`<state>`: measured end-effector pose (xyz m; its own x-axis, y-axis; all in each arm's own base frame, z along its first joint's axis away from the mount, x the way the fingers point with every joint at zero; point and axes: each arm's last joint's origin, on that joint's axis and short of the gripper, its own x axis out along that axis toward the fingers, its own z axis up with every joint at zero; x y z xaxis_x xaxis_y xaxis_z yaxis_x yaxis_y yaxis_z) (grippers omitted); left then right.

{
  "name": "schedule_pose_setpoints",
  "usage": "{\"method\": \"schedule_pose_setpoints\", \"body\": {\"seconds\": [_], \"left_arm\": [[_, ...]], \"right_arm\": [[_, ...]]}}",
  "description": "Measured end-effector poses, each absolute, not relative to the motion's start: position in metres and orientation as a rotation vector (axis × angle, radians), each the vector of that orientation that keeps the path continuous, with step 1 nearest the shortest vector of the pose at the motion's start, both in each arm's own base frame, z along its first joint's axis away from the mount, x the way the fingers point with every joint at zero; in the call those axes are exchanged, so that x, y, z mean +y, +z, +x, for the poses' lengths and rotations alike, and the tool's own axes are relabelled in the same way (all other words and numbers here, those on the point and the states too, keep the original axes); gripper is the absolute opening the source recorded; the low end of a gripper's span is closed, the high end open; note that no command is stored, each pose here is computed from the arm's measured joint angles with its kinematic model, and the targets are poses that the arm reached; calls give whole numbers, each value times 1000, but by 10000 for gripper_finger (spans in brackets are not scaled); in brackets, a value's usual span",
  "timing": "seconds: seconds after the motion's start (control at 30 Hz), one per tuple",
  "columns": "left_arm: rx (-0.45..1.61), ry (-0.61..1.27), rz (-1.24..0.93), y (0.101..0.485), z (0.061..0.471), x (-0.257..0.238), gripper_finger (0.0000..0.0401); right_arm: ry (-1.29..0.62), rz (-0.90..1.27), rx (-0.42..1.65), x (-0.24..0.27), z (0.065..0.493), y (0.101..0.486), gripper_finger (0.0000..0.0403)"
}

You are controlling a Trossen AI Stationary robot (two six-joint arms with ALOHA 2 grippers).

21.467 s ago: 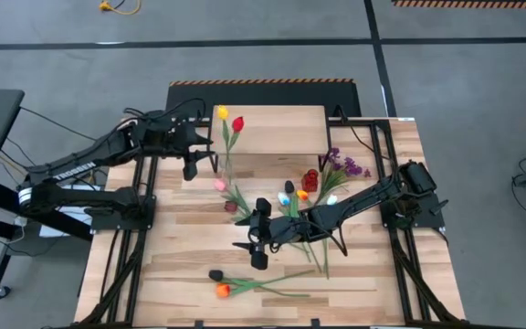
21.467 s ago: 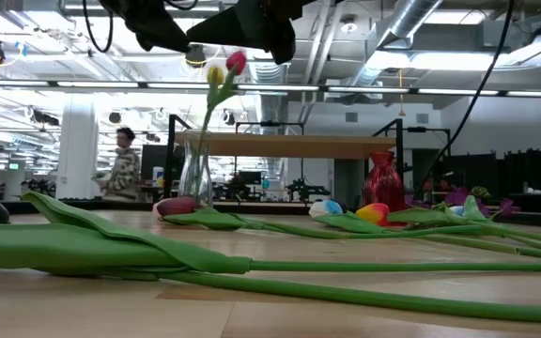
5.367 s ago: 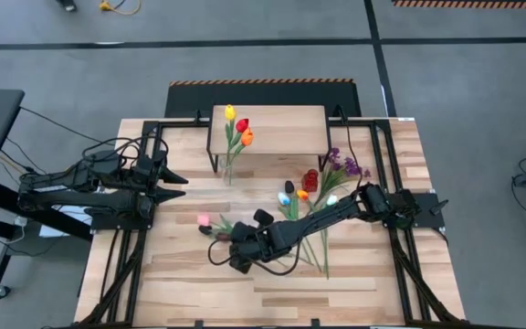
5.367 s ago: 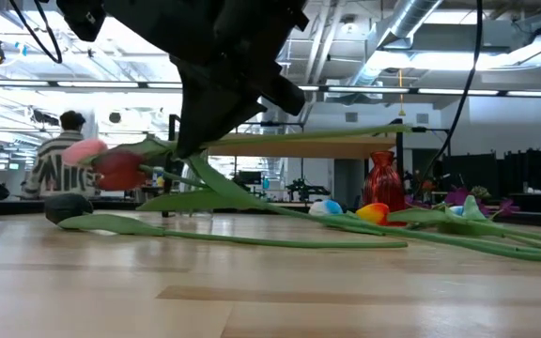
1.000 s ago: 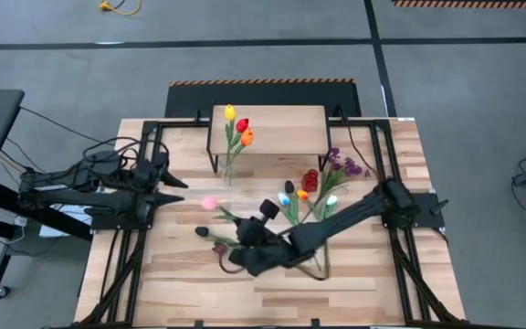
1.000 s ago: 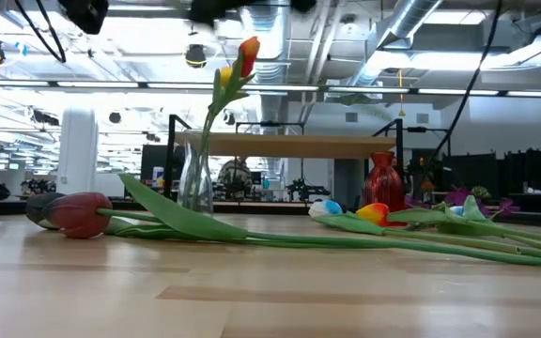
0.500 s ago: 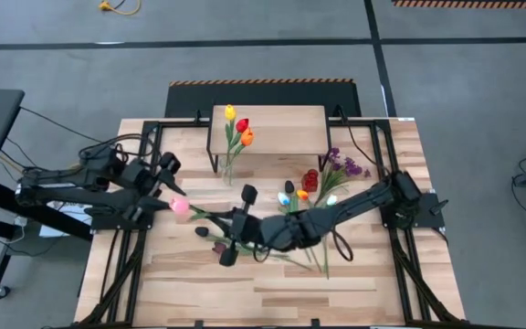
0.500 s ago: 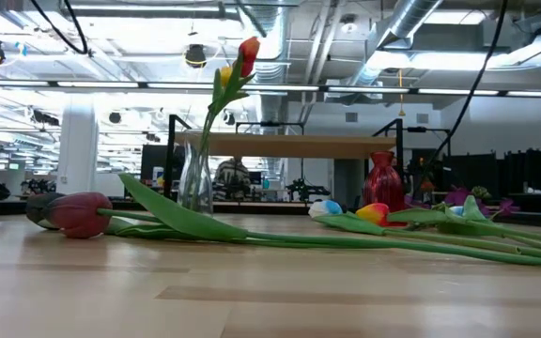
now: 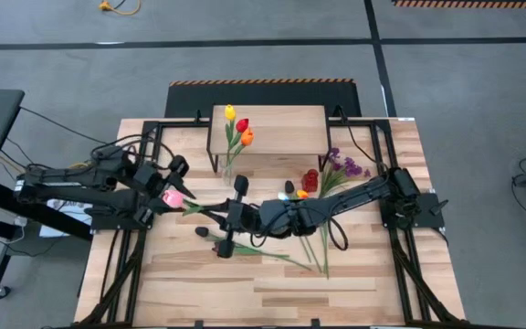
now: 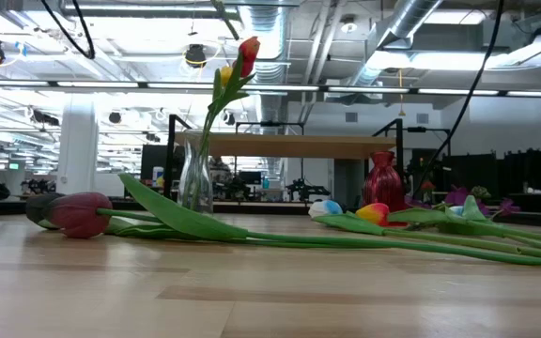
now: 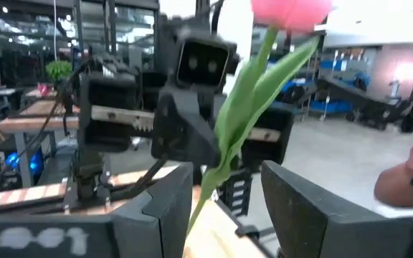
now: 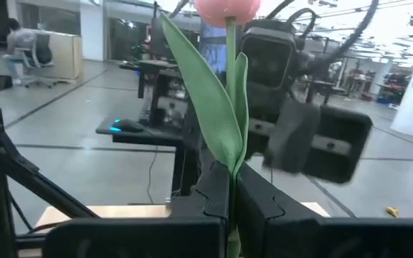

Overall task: Pick and place flowers into a vace then onto a shelf
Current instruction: Put the pink flower into the transparent vase

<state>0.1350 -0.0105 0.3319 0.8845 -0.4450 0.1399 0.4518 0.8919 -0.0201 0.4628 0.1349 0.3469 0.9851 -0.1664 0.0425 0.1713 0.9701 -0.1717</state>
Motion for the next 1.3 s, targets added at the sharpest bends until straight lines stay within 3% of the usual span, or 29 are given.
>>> {"method": "schedule_pose_setpoints", "body": {"seconds": [0.23,1.3], "left_arm": [[-82,-469,-59,325,151,-10,157],[-193,-452,-61,336,150,-10,158]], "right_arm": [[-184,-175,-23,125,466,346,0],[-181,-180,11,109,470,343,1]]}}
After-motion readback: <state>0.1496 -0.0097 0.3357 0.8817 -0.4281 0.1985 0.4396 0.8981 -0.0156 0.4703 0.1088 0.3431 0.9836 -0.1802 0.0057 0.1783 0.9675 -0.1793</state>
